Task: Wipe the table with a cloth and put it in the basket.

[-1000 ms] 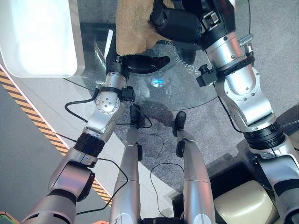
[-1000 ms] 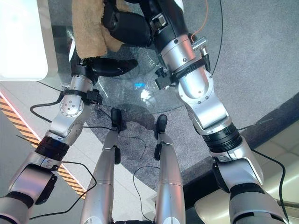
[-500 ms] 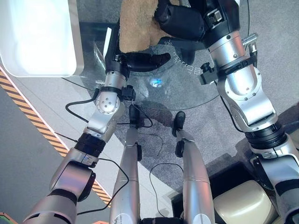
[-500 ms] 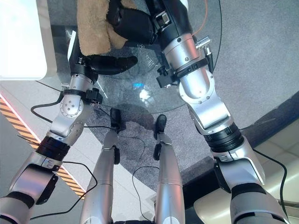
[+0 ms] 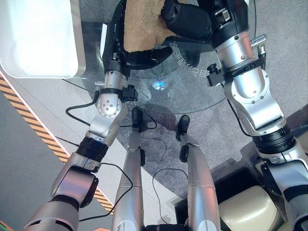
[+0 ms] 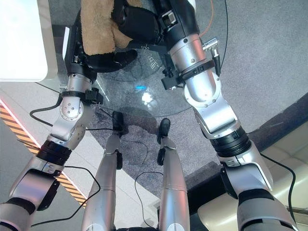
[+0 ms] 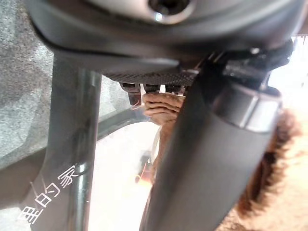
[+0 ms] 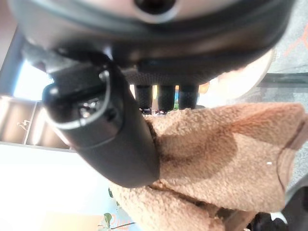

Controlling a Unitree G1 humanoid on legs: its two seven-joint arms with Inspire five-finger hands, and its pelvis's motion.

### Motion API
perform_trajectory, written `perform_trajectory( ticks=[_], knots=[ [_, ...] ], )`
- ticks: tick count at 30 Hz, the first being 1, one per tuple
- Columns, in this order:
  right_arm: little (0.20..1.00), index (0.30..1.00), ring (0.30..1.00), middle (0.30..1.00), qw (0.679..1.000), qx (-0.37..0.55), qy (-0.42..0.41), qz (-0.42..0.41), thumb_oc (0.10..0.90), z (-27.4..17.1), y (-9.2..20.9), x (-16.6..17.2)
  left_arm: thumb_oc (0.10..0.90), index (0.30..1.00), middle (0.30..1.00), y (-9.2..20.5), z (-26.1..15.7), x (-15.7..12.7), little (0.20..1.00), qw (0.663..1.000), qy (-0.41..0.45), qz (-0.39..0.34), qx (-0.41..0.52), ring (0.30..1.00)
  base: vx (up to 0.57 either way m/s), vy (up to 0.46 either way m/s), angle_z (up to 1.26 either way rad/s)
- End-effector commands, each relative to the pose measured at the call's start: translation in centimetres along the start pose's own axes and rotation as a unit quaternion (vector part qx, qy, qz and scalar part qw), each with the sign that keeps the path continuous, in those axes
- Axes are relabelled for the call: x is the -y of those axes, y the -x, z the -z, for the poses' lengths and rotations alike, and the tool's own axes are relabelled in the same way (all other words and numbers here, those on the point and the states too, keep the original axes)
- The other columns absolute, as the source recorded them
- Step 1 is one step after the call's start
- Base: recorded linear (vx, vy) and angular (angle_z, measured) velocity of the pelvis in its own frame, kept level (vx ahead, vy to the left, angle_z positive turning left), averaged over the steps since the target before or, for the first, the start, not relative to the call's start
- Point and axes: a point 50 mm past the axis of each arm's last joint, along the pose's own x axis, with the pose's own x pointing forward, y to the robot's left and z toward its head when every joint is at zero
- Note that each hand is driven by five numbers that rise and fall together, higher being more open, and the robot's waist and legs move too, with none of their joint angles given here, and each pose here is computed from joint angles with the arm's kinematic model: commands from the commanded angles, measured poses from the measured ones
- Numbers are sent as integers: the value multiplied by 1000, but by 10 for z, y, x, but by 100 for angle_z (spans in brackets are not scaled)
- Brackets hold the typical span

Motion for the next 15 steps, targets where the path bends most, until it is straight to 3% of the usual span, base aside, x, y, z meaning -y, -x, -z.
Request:
perform_trajectory(
  ticks=[1,15],
  knots=[
    [200,300,300,300,960,278,-16,27,100,-107,-14,13,800,900,900,-16,-74,20,900,980,53,38,186,900,0,0,0],
    [200,300,300,300,967,254,-4,16,100,-102,-18,8,800,900,900,-16,-84,29,900,975,54,63,206,900,0,0,0]
  ],
)
